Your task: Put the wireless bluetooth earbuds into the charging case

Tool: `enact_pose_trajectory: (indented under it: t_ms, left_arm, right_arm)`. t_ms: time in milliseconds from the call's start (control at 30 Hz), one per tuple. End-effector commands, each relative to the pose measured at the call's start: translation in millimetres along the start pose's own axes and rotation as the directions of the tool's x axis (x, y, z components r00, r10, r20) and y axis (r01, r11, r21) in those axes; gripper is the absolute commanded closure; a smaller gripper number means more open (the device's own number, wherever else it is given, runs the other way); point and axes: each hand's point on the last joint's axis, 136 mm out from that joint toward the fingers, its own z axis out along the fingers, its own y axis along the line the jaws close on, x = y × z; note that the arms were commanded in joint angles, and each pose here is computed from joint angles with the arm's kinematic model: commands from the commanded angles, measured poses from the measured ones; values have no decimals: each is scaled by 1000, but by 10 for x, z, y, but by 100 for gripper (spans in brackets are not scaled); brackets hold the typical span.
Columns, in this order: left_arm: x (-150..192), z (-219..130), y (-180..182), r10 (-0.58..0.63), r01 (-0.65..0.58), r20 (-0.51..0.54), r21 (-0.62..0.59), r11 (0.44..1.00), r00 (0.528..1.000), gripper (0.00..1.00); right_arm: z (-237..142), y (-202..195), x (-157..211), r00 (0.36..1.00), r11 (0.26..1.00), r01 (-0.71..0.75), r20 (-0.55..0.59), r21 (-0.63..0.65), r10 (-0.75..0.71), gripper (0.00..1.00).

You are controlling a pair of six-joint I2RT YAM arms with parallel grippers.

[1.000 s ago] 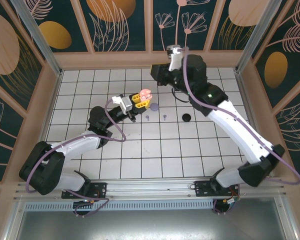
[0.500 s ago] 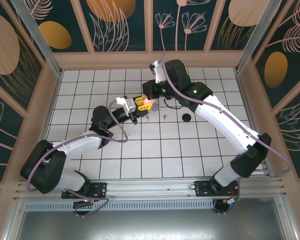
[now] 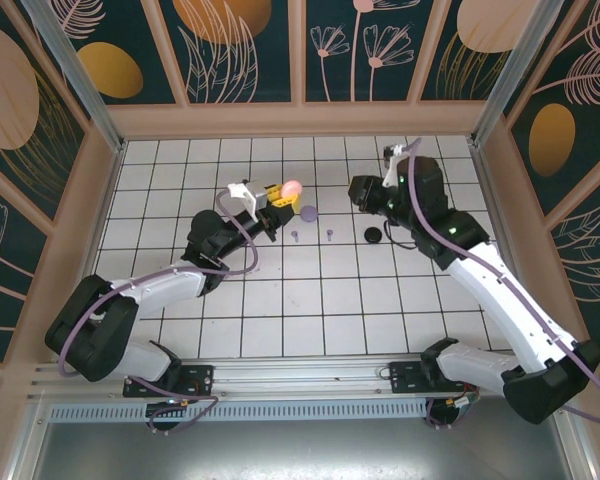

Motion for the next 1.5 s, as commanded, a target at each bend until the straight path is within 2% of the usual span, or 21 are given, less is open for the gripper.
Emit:
enact_pose_trajectory:
  t_ms: [0, 100, 167, 367, 567, 800, 1033, 1200, 1333, 1467]
  left_arm:
    - [392, -98, 386, -203, 189, -69, -168, 967, 977, 100]
    - [635, -165, 657, -352, 314, -105, -267, 911, 930, 100]
    - [806, -190, 825, -474, 415, -134, -319, 852, 870, 100]
    - [1250, -251, 986, -666, 561, -217, -392, 729, 713, 100]
    - [1719, -473, 1048, -761, 580, -260, -517, 629, 594, 99]
    - [2133, -714, 1094, -835, 589, -265, -607, 533, 483, 95]
    - [2355, -891, 1146, -870, 577, -246, -666, 473, 428, 86]
    - [2443, -958, 1168, -884, 572, -234, -689, 445, 405, 74]
    - [2446, -1048, 1227, -892, 561, -193, -717, 413, 410, 64]
    - [2357, -1154, 1312, -888, 549, -142, -740, 388, 437, 60]
  right_arm:
    - [125, -355, 214, 998, 995, -60, -4, 80, 61, 68]
    - [211, -572, 468, 996, 990, -81, -36, 119, 85, 62]
    - [261, -679, 623, 993, 986, -97, -59, 136, 105, 57]
    - [341, -829, 843, 987, 980, -121, -85, 159, 136, 48]
    - [350, -825, 809, 989, 980, -114, -77, 162, 128, 47]
    - [390, -754, 730, 990, 984, -106, -77, 146, 118, 47]
    - [392, -700, 653, 991, 985, -104, -67, 138, 114, 46]
    - [393, -663, 601, 992, 986, -104, -61, 132, 113, 46]
    - [386, -621, 553, 993, 987, -98, -58, 125, 106, 44]
    - [379, -591, 503, 994, 988, -93, -48, 124, 99, 44]
